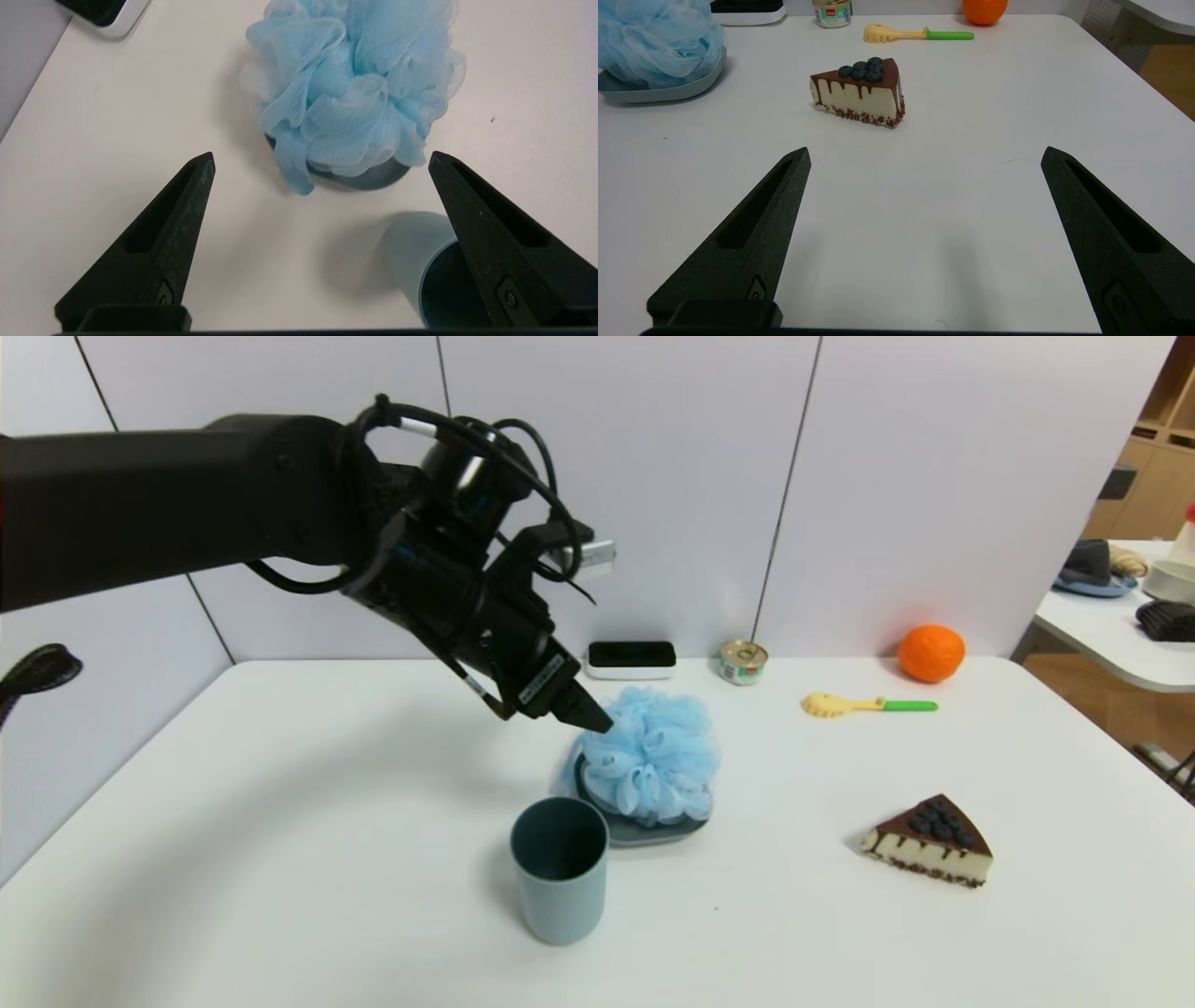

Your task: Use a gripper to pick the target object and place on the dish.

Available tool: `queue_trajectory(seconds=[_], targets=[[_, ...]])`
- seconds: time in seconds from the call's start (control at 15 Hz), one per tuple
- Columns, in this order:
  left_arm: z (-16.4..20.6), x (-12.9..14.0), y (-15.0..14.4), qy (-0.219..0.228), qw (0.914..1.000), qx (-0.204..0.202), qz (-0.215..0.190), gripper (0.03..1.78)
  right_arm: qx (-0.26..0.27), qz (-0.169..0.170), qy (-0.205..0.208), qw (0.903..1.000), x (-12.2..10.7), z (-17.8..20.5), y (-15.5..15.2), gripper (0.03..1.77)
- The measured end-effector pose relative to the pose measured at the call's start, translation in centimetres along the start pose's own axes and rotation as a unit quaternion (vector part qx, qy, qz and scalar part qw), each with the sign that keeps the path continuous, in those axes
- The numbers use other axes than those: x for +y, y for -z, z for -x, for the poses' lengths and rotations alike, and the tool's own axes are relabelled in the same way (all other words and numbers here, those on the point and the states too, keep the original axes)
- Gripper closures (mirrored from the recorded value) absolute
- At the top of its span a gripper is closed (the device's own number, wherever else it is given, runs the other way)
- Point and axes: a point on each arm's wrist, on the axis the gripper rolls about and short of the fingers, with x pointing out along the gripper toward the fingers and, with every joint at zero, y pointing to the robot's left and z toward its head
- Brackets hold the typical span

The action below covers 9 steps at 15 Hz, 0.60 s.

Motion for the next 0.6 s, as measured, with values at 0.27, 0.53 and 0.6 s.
queue_trajectory(seconds=[0.27, 0.53, 0.6], targets=[[4.5, 2.6, 3.0, -0.048, 0.9976, 0.010, 0.049, 0.14, 0.000, 0.000, 0.000, 1.0000, 0.0, 0.0, 0.0, 0.09], [9.0, 3.7, 8.1, -0.098, 0.9885, 0.027, 0.113, 0.13, 0.000, 0.000, 0.000, 1.0000, 0.0, 0.0, 0.0, 0.09], [9.8, 3.6, 9.5, -0.110, 0.9852, 0.026, 0.129, 0.13, 0.000, 0.000, 0.000, 1.0000, 0.0, 0.0, 0.0, 0.09]])
